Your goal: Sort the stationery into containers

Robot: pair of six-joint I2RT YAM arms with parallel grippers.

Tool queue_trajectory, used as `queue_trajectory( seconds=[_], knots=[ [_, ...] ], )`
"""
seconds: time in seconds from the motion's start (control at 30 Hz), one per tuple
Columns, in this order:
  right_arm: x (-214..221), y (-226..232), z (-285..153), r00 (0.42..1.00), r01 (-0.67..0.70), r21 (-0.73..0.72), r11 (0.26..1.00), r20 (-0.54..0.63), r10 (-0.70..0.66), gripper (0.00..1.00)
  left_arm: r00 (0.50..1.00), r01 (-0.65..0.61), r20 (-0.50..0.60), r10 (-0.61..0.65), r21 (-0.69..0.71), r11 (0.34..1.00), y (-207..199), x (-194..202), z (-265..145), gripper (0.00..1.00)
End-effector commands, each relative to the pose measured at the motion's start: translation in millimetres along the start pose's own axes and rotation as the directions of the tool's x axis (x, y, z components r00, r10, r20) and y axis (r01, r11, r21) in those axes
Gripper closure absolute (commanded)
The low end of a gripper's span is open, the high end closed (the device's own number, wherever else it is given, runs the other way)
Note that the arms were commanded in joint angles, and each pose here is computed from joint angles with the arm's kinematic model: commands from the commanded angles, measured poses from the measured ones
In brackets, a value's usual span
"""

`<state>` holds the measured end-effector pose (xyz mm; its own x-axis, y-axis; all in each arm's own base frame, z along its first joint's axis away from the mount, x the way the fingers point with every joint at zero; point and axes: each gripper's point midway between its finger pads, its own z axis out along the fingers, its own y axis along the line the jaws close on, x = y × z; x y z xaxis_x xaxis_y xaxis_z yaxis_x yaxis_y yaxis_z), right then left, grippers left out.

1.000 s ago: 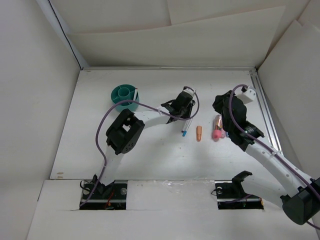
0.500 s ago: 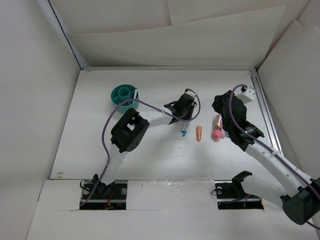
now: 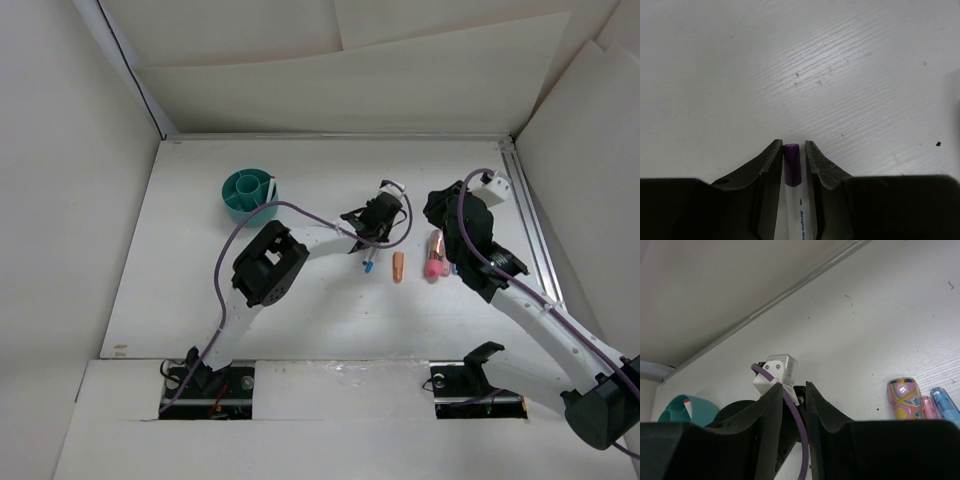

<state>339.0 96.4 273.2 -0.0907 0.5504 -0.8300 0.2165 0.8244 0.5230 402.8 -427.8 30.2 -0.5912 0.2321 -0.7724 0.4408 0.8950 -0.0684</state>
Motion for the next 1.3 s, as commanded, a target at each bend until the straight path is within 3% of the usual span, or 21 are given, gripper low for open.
queue_trajectory(
  seconds=[0.0,0.33,0.43,0.87,1.1,1.27],
  knots=[
    [-9.6,4.3,-2.8,0.999,-0.025,-0.022,0.999,0.025,0.026,0.69,0.997,-0.078,-0.025,0.077,-0.078,0.994,-1.2,14.4,-0.8,0.79],
    [-15.1,5.1,-6.4,0.999,-0.026,-0.031,0.999,0.036,0.028,0.67,0.994,-0.099,-0.061,0.092,-0.121,0.988,9.9,30.3,1.1,0.82],
    [-15.1,5.1,-6.4,0.999,-0.026,-0.031,0.999,0.036,0.028,0.67,0.995,-0.097,-0.05,0.091,-0.138,0.986,14.4,31.3,-0.1,1.0],
    [-15.1,5.1,-6.4,0.999,-0.026,-0.031,0.999,0.036,0.028,0.67,0.996,-0.041,0.073,0.054,-0.165,0.985,24.1,-23.8,-28.1,1.0],
    [-15.1,5.1,-6.4,0.999,-0.026,-0.031,0.999,0.036,0.028,0.67,0.972,0.167,0.197,-0.127,-0.2,0.965,80.6,-79.5,-61.6,1.0],
    [-15.1,5.1,-6.4,0.999,-0.026,-0.031,0.999,0.036,0.028,0.67,0.893,0.353,0.373,-0.253,-0.232,0.906,148.3,-133.8,-102.3,1.0]
  ],
)
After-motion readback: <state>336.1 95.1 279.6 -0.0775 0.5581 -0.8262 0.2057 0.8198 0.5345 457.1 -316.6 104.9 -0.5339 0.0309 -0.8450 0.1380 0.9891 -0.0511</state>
